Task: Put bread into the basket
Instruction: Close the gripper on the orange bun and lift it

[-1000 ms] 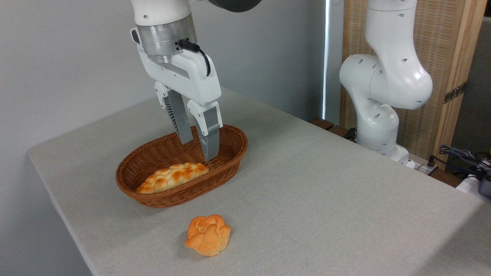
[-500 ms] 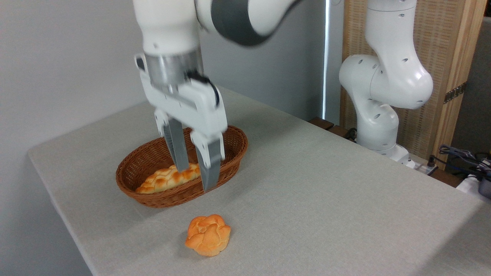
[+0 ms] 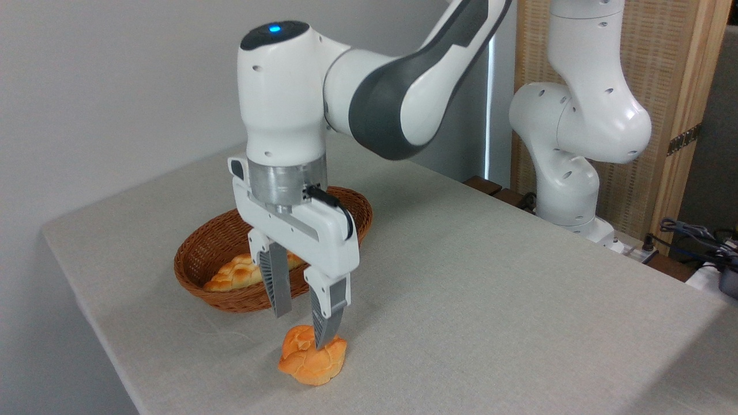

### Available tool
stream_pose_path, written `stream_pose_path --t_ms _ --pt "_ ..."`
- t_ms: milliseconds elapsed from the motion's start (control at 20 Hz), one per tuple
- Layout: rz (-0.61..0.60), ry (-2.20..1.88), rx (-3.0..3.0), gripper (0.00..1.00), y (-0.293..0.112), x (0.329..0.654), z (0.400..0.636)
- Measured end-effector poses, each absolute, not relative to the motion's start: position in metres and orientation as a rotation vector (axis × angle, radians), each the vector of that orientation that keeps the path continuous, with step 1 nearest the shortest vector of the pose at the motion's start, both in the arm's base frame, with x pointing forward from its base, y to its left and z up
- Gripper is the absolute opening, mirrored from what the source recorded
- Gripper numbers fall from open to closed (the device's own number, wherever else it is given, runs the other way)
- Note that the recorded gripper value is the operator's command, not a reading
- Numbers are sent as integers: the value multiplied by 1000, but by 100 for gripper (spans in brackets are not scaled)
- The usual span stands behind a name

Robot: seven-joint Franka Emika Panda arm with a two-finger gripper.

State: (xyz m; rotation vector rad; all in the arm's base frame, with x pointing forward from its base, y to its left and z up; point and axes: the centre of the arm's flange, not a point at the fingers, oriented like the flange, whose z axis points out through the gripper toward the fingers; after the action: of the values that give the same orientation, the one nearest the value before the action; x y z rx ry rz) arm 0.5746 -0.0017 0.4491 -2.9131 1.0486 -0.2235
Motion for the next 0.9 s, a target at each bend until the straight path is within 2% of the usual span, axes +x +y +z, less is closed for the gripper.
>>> stream_pose_path --t_ms 100,200,250,300,350,400,550,600,900 --pt "-227 1044 -2907 100 3 578 440" --pt "-196 1050 -2903 81 5 581 427" --pt "-188 1052 -2903 64 5 582 424" --pt "-175 1055 -2905 55 5 582 418" --pt "-169 1057 -2906 42 5 583 416" --pt "-162 1061 -2906 37 5 583 413" --pt "-157 1074 -2902 12 5 583 411" --pt "-157 1080 -2899 8 5 583 411" --pt "-159 1088 -2895 8 5 583 412"
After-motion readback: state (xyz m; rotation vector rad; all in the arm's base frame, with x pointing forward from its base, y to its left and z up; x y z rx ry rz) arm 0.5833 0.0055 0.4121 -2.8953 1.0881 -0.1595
